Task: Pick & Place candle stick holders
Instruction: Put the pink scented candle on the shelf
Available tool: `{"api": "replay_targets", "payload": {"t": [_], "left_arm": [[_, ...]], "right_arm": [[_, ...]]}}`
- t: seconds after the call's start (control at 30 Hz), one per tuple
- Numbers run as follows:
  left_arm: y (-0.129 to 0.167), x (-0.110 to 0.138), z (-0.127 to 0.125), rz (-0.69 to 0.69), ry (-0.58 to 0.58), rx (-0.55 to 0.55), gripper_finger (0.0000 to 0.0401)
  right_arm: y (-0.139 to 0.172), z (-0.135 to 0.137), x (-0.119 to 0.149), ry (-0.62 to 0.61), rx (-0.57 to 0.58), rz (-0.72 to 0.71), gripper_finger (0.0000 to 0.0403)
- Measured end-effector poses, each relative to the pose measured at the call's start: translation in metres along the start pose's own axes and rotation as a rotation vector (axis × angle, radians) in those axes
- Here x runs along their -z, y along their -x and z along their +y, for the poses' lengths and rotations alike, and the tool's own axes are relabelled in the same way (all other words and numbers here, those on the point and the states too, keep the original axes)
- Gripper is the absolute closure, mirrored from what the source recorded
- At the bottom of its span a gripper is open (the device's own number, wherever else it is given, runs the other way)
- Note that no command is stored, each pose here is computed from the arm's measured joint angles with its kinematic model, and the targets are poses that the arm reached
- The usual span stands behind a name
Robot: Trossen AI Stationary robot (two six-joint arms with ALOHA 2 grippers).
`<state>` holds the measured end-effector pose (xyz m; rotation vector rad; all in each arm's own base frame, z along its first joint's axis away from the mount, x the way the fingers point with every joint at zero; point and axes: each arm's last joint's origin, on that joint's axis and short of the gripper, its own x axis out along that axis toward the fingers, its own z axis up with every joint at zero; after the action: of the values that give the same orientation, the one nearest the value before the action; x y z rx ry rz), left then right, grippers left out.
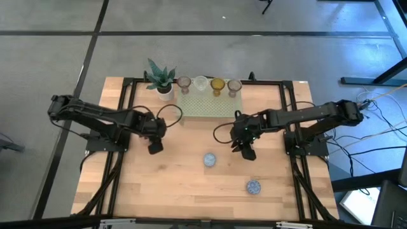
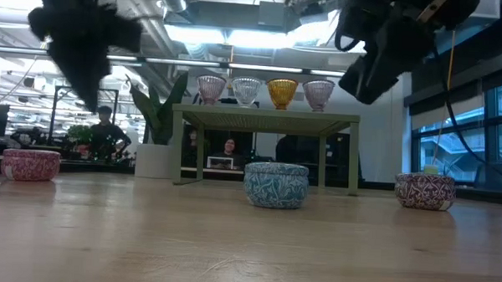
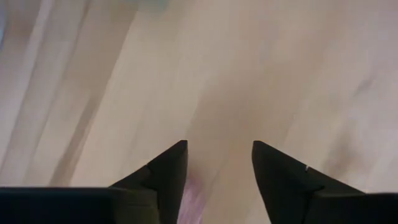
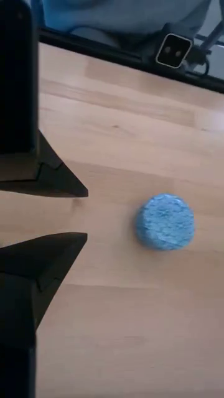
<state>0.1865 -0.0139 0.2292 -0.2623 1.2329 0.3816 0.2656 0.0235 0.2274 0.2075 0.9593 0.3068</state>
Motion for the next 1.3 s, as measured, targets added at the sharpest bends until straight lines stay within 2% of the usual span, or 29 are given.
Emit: {"api": "replay_targets", "payload": {"t": [0.1, 0.23, 0.5, 0.73, 1.07, 1.3], "left_arm": [[0.000, 0.011, 0.010, 0.132, 0.081, -0.065, 0.0205], [0.002, 0.019, 0.015, 0.248, 0.102, -0.083, 0.0177], [0.001, 0.021, 0.015, 0.264, 0.095, -0.077, 0.0122], [-0.023, 0.040, 0.020, 0.336, 0.085, -0.105, 0.0090], [-0.031, 0.040, 0.022, 0.289, 0.087, -0.121, 0.0086], [-0.033, 0.036, 0.027, 0.286, 0.134, -0.107, 0.0086]], "right_arm": [[0.003, 0.000, -0.004, 0.054, 0.002, -0.020, 0.0298], [0.003, 0.000, -0.004, 0.075, -0.002, -0.021, 0.0298], [0.003, 0.000, -0.004, 0.072, -0.002, -0.020, 0.0298], [0.003, 0.000, -0.004, 0.072, -0.002, -0.020, 0.0298], [0.003, 0.000, -0.004, 0.074, -0.001, -0.019, 0.0298], [0.003, 0.000, -0.004, 0.074, -0.001, -0.017, 0.0298]]}}
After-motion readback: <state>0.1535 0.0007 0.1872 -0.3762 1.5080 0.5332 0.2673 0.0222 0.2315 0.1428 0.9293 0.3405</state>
